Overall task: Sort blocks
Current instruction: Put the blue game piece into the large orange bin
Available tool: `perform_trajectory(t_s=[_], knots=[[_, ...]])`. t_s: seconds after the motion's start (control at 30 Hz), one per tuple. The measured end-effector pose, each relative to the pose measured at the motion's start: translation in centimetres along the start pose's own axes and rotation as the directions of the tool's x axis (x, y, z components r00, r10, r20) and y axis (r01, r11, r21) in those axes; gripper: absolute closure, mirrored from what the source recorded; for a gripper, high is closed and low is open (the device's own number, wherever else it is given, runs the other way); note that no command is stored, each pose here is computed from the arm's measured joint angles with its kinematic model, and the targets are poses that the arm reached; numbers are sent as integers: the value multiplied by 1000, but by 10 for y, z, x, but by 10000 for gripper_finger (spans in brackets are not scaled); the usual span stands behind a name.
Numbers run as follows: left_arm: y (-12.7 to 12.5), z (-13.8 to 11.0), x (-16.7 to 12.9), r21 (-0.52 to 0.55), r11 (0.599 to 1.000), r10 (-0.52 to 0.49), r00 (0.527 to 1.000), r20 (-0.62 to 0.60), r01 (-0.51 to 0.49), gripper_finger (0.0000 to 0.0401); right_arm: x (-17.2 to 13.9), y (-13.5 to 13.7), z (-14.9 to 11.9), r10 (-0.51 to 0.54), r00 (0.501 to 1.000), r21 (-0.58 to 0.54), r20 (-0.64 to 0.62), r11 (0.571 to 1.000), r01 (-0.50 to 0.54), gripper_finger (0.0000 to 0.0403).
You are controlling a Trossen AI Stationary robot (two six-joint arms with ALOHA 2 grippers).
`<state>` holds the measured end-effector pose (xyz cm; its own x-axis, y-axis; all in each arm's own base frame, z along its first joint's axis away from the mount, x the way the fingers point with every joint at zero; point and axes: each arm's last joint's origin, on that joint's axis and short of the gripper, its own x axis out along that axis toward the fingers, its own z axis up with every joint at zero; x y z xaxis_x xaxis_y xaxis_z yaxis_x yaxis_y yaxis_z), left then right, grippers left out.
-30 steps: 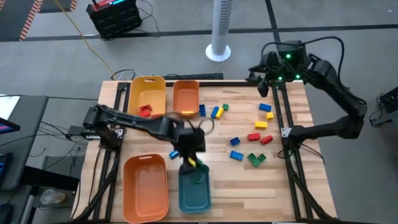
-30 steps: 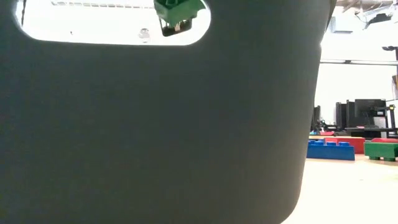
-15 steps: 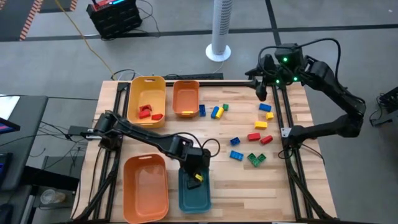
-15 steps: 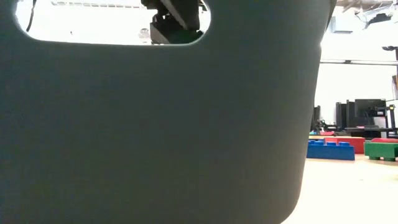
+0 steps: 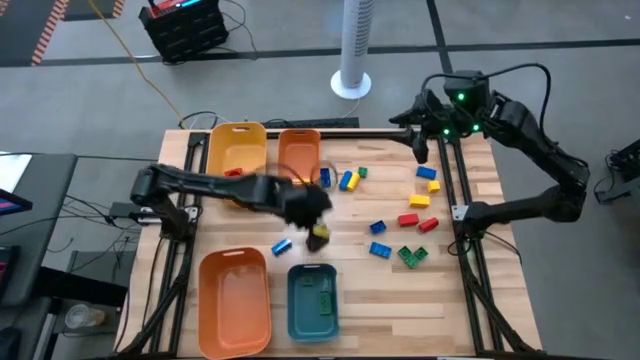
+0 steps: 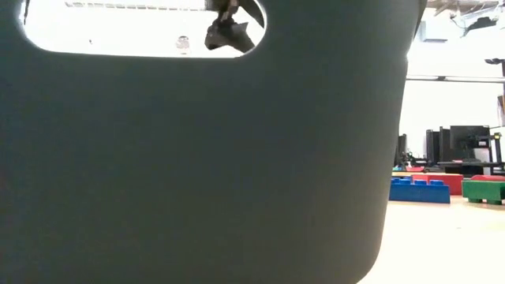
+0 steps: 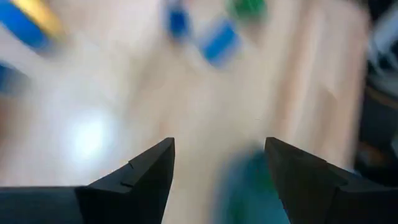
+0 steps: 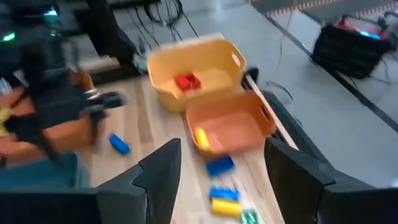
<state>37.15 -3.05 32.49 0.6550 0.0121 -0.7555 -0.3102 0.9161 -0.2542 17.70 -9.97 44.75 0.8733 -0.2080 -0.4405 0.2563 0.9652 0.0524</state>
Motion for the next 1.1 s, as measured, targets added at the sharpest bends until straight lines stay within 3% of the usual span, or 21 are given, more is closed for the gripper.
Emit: perform_trajectory(t_s=[0.17,0.3,0.43,0.7,0.9,1.1], knots=[[22,24,-29,-21,977,210,943,259,-212,161,-1,-4,-27,-27,999,52,48,998,24,164],[36,30,-40,-10,939,329,890,315,-343,161,10,-5,-58,-31,999,96,13,995,30,164],[54,37,-39,52,895,405,854,325,-444,161,28,-8,-86,-31,998,176,54,984,21,164],[78,47,-41,40,869,455,827,332,-494,161,43,-8,-113,-34,999,238,8,971,31,164],[85,49,-41,27,862,471,819,328,-507,161,41,-7,-130,-31,986,255,-161,964,72,164],[85,49,-41,30,862,469,820,329,-505,161,59,-7,-143,12,948,281,-317,956,82,164]])
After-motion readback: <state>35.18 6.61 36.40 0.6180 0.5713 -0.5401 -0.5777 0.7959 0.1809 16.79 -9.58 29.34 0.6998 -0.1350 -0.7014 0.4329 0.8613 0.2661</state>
